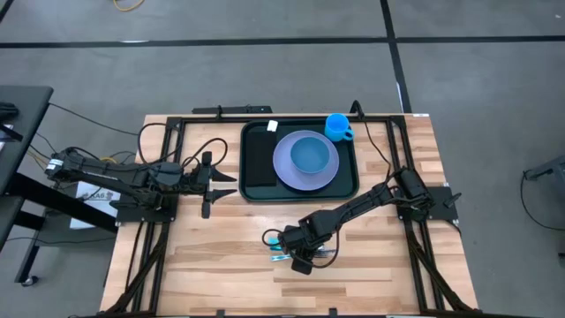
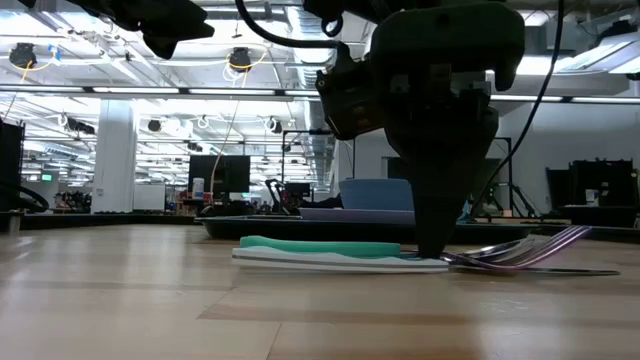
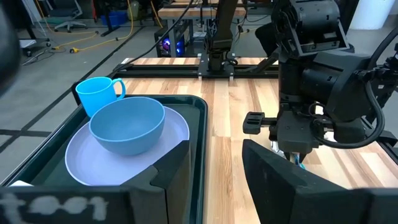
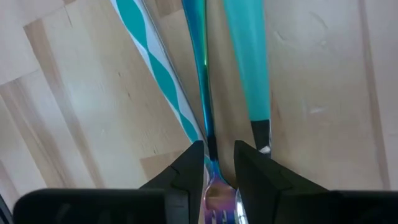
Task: Set up tray
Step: Put the blue fork on the black napkin on the black tray
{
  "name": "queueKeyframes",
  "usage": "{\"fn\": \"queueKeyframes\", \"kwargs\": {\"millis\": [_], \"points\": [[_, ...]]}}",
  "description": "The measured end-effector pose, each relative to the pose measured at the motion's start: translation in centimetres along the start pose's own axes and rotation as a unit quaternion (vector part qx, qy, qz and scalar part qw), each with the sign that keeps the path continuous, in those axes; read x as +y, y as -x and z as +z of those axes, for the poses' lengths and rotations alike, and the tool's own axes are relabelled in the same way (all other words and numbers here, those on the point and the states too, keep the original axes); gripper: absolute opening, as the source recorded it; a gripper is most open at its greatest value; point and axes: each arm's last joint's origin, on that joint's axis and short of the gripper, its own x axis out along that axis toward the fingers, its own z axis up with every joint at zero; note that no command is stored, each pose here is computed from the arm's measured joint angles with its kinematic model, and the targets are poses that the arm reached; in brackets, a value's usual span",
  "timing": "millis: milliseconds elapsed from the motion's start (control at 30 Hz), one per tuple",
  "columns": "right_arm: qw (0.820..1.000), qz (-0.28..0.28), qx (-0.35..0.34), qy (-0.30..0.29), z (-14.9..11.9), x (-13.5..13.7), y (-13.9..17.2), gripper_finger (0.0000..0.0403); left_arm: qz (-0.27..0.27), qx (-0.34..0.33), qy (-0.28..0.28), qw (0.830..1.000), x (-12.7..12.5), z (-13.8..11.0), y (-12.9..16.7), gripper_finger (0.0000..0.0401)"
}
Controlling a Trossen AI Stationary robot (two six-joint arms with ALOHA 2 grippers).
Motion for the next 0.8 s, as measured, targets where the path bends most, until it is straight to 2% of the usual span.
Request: {"fn": "queueKeyframes", "kwargs": {"millis": [367, 500, 667, 800], "points": [[1.000, 0.007, -0.003, 0.000, 0.06, 0.07, -0.05, 0.0078, 0.000, -0.001, 0.000, 1.000, 0.00, 0.03, 0.00, 0.0135], [1.000, 0.010, -0.001, 0.000, 0.06, 0.09, -0.05, 0.0058, 0.000, -0.001, 0.001, 1.000, 0.00, 0.03, 0.00, 0.0135], [1.000, 0.011, 0.000, 0.000, 0.05, 0.10, -0.05, 0.0012, 0.000, -0.001, 0.000, 1.000, 0.00, 0.03, 0.00, 0.0135], [1.000, 0.011, 0.000, -0.001, 0.05, 0.09, -0.05, 0.0010, 0.000, -0.001, 0.001, 1.000, 0.00, 0.03, 0.00, 0.0135]]}}
